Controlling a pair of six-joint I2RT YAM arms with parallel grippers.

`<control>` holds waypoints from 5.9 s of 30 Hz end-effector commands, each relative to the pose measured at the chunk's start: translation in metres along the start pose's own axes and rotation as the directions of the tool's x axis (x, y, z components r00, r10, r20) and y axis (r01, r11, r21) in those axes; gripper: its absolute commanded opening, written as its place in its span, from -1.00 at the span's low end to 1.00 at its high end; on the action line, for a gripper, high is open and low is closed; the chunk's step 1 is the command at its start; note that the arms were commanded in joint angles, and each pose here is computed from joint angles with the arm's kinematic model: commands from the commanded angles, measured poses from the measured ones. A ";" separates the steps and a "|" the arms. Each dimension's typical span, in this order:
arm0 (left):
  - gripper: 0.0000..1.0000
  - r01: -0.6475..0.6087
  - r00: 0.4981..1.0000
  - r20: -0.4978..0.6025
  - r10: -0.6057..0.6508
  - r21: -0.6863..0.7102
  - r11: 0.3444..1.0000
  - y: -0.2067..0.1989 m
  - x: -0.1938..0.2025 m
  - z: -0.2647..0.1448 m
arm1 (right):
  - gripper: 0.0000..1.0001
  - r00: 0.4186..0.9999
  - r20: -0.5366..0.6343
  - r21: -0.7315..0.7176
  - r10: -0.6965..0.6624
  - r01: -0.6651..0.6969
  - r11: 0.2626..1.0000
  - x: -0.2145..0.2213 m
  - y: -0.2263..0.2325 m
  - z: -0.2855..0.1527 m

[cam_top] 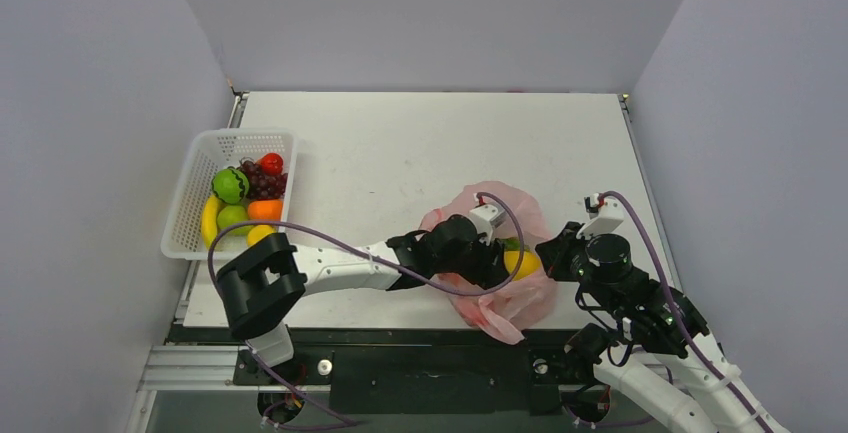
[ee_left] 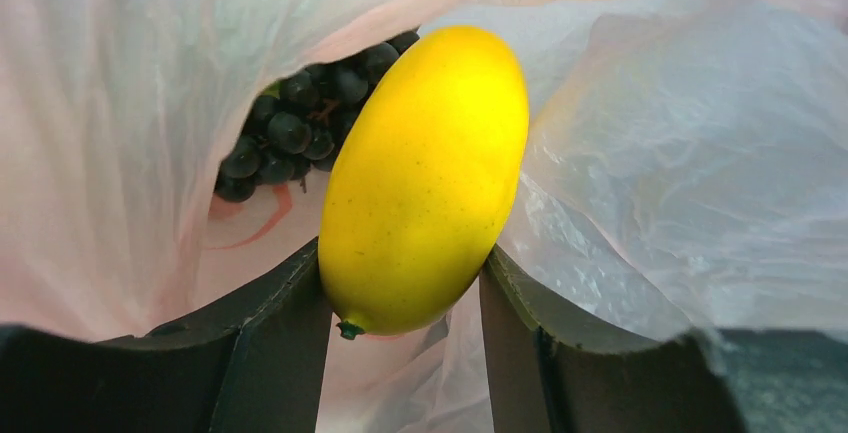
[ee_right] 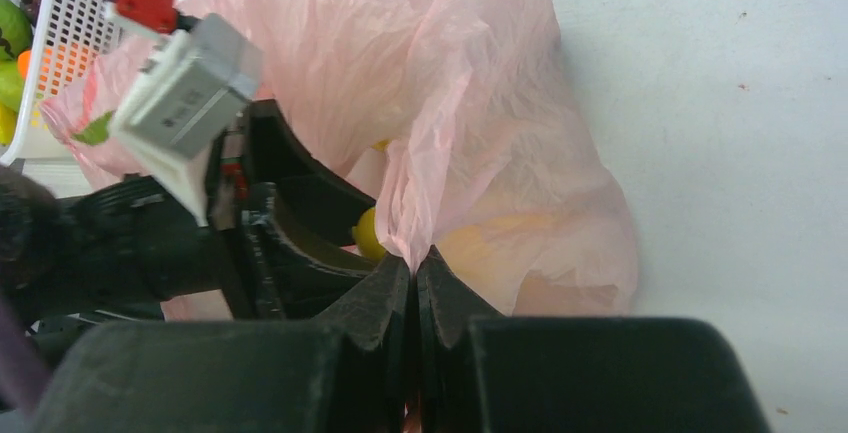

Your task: Take the fake fruits out of the plastic bag

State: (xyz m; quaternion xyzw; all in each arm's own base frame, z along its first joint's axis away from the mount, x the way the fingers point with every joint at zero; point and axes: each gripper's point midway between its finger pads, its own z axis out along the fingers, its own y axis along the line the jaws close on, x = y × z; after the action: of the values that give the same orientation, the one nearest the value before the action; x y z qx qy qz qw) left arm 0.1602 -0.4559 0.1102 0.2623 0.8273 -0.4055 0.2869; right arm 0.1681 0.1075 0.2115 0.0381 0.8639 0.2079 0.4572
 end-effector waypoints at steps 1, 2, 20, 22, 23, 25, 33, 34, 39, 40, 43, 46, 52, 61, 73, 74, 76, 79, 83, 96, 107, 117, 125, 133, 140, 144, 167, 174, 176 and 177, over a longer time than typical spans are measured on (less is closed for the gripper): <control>-1.00 -0.059 0.993 0.100 0.062 -0.031 0.998 -0.003 -0.029 -0.029 | -1.00 0.999 0.043 0.031 0.000 -0.002 1.000 -0.009 -0.004 0.006; -1.00 -0.067 0.994 0.087 0.071 -0.047 0.997 0.000 -0.027 -0.033 | -1.00 0.999 0.046 0.034 0.002 -0.004 0.999 -0.009 -0.004 0.006; -1.00 -0.372 0.926 0.108 0.363 0.093 0.923 -0.032 -0.025 -0.161 | -1.00 0.998 0.054 0.063 -0.022 0.019 0.998 -0.014 -0.006 0.014; -1.00 -0.407 0.909 0.138 0.393 0.091 0.909 -0.033 -0.029 -0.173 | -1.00 0.998 0.051 0.064 -0.032 0.029 0.997 -0.014 -0.005 0.015; -1.00 -0.414 0.905 0.148 0.399 0.089 0.906 -0.033 -0.030 -0.176 | -1.00 0.998 0.051 0.066 -0.037 0.034 0.997 -0.015 -0.005 0.015; -1.00 -0.430 0.891 0.200 0.408 0.082 0.899 -0.035 -0.039 -0.186 | -1.00 0.998 0.052 0.067 -0.041 0.037 0.997 -0.015 -0.006 0.015; -1.00 0.000 0.793 0.569 0.216 -0.355 0.935 0.043 -0.120 -0.266 | -1.00 0.997 0.056 0.068 -0.047 0.043 0.997 -0.015 -0.006 0.017; -1.00 0.081 0.784 0.588 0.200 -0.416 0.906 0.061 -0.119 -0.279 | -1.00 0.997 0.058 0.067 -0.050 0.046 0.997 -0.015 -0.006 0.017; -1.00 0.500 0.614 0.749 0.249 -0.613 0.612 0.140 -0.110 -0.386 | -1.00 0.997 0.055 0.062 -0.057 0.054 0.997 -0.014 -0.005 0.020; -1.00 0.508 0.618 0.736 0.276 -0.642 0.574 0.148 -0.104 -0.393 | -1.00 0.997 0.054 0.061 -0.060 0.056 0.997 -0.014 -0.005 0.020; -1.00 0.485 0.688 0.616 0.384 -0.784 0.388 0.173 -0.086 -0.417 | -1.00 0.996 0.058 0.059 -0.063 0.059 0.997 -0.015 -0.005 0.020; -1.00 0.471 0.773 0.493 0.401 -0.868 0.159 0.202 -0.067 -0.439 | -1.00 0.996 0.059 0.054 -0.065 0.062 0.997 -0.015 -0.004 0.020; -1.00 0.437 0.864 0.443 0.239 -0.896 0.078 0.268 -0.050 -0.437 | -1.00 0.996 0.053 0.046 -0.072 0.069 0.997 -0.014 -0.003 0.021; -1.00 0.748 0.631 0.775 -0.010 -0.606 0.269 0.364 -0.086 -0.432 | -1.00 0.995 0.067 0.049 -0.070 0.067 0.997 -0.017 -0.004 0.019; -0.89 0.868 0.444 0.855 -0.268 -0.335 0.368 0.441 -0.116 -0.397 | -1.00 0.994 0.089 0.058 -0.060 0.055 0.997 -0.020 -0.006 0.017; -0.87 0.867 0.442 0.854 -0.275 -0.328 0.375 0.442 -0.117 -0.395 | -1.00 0.994 0.089 0.059 -0.061 0.056 0.997 -0.020 -0.006 0.017; -0.83 0.864 0.448 0.839 -0.308 -0.318 0.391 0.443 -0.116 -0.387 | -1.00 0.994 0.085 0.059 -0.063 0.058 0.997 -0.019 -0.006 0.018; -0.65 0.862 0.453 0.827 -0.333 -0.311 0.399 0.444 -0.109 -0.379 | -1.00 0.995 0.077 0.063 -0.067 0.062 0.996 -0.018 -0.007 0.020; -0.11 0.873 0.446 0.831 -0.332 -0.322 0.367 0.442 -0.100 -0.381 | -1.00 0.995 0.081 0.061 -0.066 0.061 0.996 -0.019 -0.006 0.019; 0.69 0.820 0.519 0.819 -0.244 -0.396 0.414 0.388 -0.101 -0.402 | -1.00 0.995 0.082 0.060 -0.061 0.056 0.997 -0.019 -0.006 0.019; 0.68 0.496 0.809 0.540 -0.232 -0.416 0.762 0.232 -0.078 -0.274 | -1.00 0.996 0.072 0.060 -0.053 0.048 0.997 -0.017 -0.006 0.019; 0.66 0.193 0.871 0.474 -0.129 -0.089 0.977 0.062 -0.087 -0.224 | -1.00 0.999 -0.042 0.089 -0.015 0.019 0.996 0.009 -0.010 0.025; 0.65 0.002 0.958 0.288 -0.001 -0.003 1.000 -0.037 -0.090 -0.153 | -1.00 0.995 -0.095 0.075 -0.036 0.044 0.996 0.028 -0.011 0.041; 0.62 -0.156 0.951 0.274 0.143 0.027 0.987 -0.097 -0.107 -0.146 | -1.00 1.000 -0.003 0.159 0.010 -0.009 0.987 0.011 -0.026 0.032; 0.65 -0.051 0.933 0.346 0.103 -0.155 0.987 -0.052 -0.103 -0.177 | -1.00 1.000 0.010 0.151 0.006 -0.007 0.988 0.008 -0.023 0.038; 0.66 0.039 0.912 0.410 0.006 -0.102 0.994 -0.058 -0.133 -0.216 | -1.00 1.000 -0.018 0.200 0.014 -0.010 0.980 0.004 -0.026 0.031; 0.17 0.083 0.991 0.097 -0.087 0.048 0.995 -0.056 -0.038 -0.029 | -1.00 0.954 0.042 0.082 0.298 -0.300 0.950 0.051 -0.037 0.025; 0.08 0.041 0.996 0.088 -0.030 -0.126 0.991 -0.016 -0.026 -0.001 | -1.00 0.953 0.041 0.024 0.301 -0.302 0.953 0.057 -0.032 0.029; 0.08 0.033 0.996 0.091 -0.019 -0.163 0.986 -0.008 -0.026 0.004 | -1.00 0.964 0.038 -0.005 0.263 -0.263 0.965 0.052 -0.026 0.028; 0.08 0.034 0.995 0.102 -0.015 -0.179 0.983 -0.005 -0.029 0.006 | -1.00 0.970 0.041 -0.010 0.238 -0.237 0.971 0.050 -0.025 0.027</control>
State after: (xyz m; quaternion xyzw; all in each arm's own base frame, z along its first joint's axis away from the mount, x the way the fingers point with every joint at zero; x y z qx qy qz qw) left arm 0.1549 -0.4533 0.1074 0.2173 0.8635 -0.3482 0.2930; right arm 0.1558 0.0976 0.1280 0.1727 0.8581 0.2397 0.4200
